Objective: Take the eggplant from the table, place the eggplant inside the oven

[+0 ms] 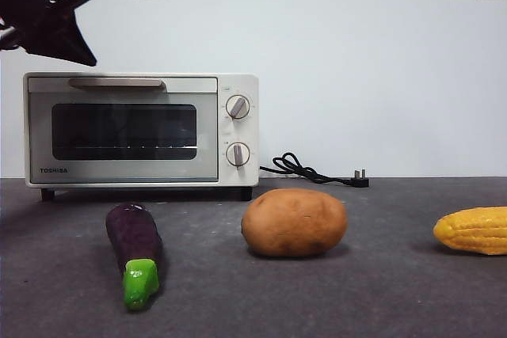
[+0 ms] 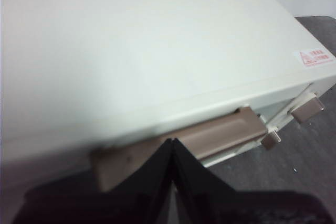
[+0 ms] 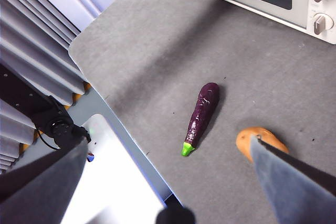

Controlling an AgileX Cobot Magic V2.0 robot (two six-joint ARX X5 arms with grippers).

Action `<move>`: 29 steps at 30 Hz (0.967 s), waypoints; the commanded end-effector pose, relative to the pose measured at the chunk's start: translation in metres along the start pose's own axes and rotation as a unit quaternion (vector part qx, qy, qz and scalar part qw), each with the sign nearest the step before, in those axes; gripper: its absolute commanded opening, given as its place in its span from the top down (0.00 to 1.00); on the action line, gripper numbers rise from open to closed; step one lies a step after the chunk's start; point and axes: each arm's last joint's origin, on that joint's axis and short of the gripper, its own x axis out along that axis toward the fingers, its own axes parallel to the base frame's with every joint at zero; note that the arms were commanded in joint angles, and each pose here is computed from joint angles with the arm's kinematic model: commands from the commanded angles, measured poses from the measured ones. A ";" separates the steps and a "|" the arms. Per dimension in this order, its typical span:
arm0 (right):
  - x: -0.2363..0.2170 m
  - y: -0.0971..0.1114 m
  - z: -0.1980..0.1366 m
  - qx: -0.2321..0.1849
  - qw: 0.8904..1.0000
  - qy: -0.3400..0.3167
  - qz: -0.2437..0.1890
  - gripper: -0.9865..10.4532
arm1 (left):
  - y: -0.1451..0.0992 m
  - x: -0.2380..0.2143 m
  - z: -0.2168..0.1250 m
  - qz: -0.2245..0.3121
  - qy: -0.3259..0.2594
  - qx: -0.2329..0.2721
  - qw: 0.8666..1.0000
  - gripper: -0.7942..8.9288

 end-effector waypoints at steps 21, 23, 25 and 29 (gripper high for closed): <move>0.001 -0.001 0.002 -0.011 1.000 -0.002 -0.003 0.36 | -0.013 0.036 -0.027 -0.007 0.088 -0.022 0.996 0.92; 0.001 -0.001 0.002 -0.013 1.000 -0.004 -0.003 0.36 | -0.018 0.038 -0.031 -0.014 0.105 -0.025 0.994 0.92; 0.001 -0.001 0.002 -0.012 1.000 -0.004 -0.003 0.36 | -0.025 0.040 -0.034 -0.021 0.120 -0.026 0.992 0.92; 0.001 -0.001 0.002 -0.012 1.000 -0.003 -0.005 0.36 | -0.036 0.043 -0.039 -0.033 0.145 -0.027 0.989 0.92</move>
